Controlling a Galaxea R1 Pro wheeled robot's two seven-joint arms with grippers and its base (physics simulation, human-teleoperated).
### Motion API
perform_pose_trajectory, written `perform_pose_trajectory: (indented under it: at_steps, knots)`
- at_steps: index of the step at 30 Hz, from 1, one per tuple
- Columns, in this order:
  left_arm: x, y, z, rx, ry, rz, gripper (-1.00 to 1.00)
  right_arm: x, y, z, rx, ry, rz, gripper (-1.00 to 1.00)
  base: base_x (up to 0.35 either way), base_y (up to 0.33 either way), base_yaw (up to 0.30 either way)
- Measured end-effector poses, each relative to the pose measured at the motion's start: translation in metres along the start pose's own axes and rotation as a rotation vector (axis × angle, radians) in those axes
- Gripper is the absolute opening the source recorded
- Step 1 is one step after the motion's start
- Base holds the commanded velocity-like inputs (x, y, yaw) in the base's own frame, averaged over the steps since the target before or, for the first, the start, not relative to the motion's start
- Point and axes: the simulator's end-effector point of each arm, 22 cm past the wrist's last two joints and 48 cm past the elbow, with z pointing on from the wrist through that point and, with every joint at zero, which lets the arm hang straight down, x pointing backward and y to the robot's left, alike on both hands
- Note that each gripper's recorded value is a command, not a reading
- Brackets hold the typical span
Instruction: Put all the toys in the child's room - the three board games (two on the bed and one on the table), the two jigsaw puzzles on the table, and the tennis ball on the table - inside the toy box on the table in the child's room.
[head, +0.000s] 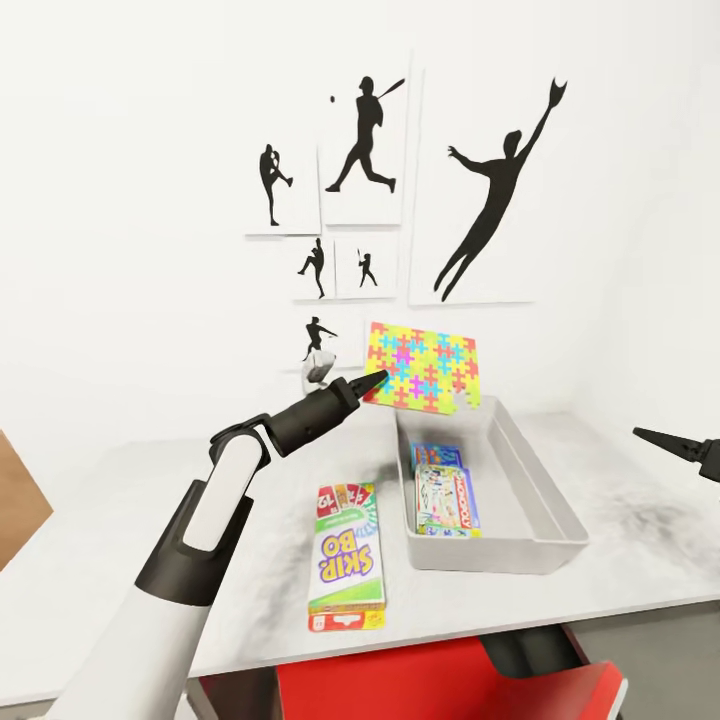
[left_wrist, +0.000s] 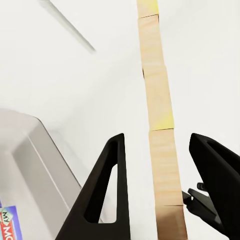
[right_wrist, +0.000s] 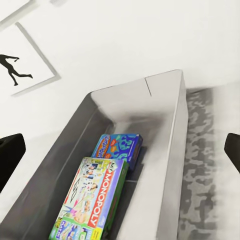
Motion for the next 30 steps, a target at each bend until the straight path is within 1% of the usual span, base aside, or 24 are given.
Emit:
perform_pose_trajectory:
  at_steps: [6,15,16,20,23,26,30]
  knots:
    - [-0.003,0.000,0.000,-0.001,-0.005,0.005,-1.00,0.000,0.000,0.000,0.000,0.000,-0.001,1.00,0.087,-0.075,0.000]
    - [-0.006,0.001,0.000,-0.005,-0.009,0.008,-1.00,0.001,0.000,0.001,0.000,0.002,0.002,1.00,0.019,-0.016,0.000]
    - [-0.017,-0.001,0.007,-0.010,-0.012,0.016,-1.00,0.001,-0.001,0.001,0.000,0.001,0.003,1.00,0.002,-0.002,0.000]
    - [-0.022,0.003,0.014,-0.029,-0.006,0.010,-1.00,0.001,-0.001,0.001,0.000,0.000,0.002,1.00,0.002,-0.001,0.000]
    - [-0.027,0.006,0.024,-0.033,0.004,-0.018,-1.00,0.001,0.000,0.001,0.000,0.000,0.002,1.00,0.000,0.000,0.000]
    - [-0.030,0.012,0.036,-0.042,0.021,-0.062,-1.00,0.001,0.000,0.001,0.000,0.000,0.002,1.00,0.000,0.000,0.000]
    - [-0.031,0.025,0.056,-0.073,0.048,-0.119,-1.00,0.001,0.000,0.001,0.000,0.000,0.002,1.00,0.000,0.000,0.000]
